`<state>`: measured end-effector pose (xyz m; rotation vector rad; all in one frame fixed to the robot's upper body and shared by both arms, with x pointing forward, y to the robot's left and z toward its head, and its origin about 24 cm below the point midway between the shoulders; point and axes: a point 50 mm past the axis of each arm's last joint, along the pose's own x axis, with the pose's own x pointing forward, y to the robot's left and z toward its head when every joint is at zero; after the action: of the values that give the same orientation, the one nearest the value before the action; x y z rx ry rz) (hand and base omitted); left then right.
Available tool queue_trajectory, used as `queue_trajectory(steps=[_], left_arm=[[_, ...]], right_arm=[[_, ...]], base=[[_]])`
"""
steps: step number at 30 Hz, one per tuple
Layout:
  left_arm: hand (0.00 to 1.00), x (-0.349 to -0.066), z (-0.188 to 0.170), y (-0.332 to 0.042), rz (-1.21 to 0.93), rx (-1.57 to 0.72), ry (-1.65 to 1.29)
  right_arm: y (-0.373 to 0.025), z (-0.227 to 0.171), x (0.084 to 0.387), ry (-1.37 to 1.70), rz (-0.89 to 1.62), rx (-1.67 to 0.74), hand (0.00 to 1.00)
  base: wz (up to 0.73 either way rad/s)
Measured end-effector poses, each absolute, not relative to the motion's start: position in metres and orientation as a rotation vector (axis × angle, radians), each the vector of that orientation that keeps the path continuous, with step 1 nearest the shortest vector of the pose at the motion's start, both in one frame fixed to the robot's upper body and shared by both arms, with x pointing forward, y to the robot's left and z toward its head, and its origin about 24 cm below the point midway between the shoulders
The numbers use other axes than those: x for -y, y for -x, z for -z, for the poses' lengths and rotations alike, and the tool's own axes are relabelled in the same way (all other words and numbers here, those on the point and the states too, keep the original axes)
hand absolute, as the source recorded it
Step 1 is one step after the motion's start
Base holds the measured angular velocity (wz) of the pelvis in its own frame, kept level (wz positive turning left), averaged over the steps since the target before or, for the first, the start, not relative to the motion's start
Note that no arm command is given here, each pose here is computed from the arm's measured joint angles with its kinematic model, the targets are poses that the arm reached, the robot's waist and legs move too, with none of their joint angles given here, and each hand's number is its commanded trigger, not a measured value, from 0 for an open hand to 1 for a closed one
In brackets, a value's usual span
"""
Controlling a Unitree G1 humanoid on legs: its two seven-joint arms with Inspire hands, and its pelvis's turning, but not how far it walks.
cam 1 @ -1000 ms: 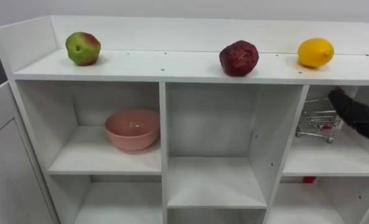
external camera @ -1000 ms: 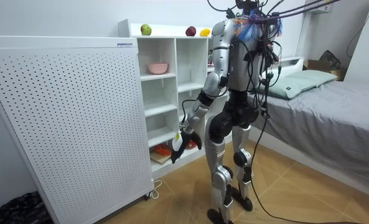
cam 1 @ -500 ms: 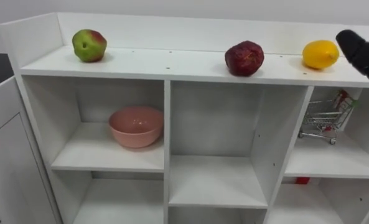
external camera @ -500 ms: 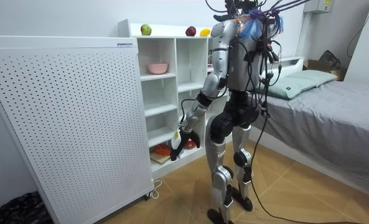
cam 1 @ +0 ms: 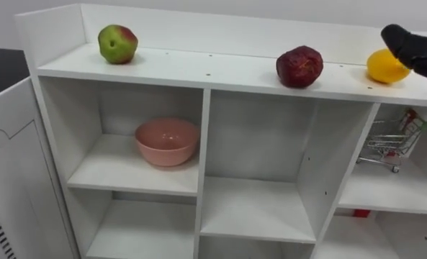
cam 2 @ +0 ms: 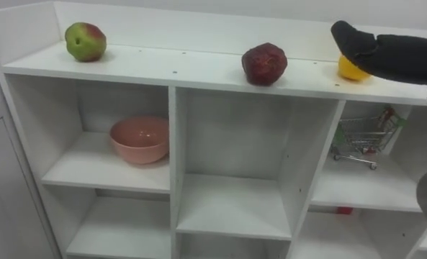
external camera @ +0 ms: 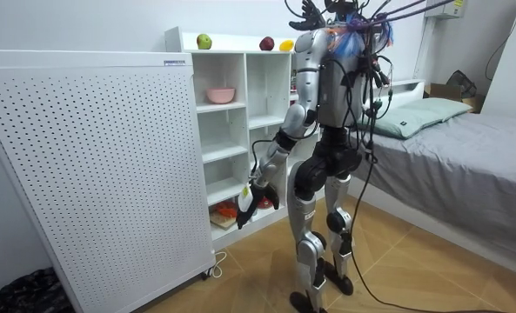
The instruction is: Arrange fruit in the closet
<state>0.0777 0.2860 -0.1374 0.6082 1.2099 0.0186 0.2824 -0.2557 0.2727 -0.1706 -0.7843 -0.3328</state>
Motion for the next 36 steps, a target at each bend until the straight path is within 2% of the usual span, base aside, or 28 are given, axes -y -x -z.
queue_trajectory(steps=[19,27,36], left_arm=[[0.0,-0.283,0.138,-0.087,0.023,-1.226,-0.584],[0.0,-0.282,0.135,-0.1,0.04,-1.216,-0.569],[0.0,-0.285,0.132,-0.109,0.065,-1.205,-0.564]], right_arm=[[-0.296,-0.277,0.235,0.152,0.115,0.744,0.0],[-0.313,-0.269,0.249,0.205,0.098,0.627,0.0],[-0.319,-0.261,0.245,0.225,0.046,0.57,0.0]], base=[[0.02],[0.0],[0.0]])
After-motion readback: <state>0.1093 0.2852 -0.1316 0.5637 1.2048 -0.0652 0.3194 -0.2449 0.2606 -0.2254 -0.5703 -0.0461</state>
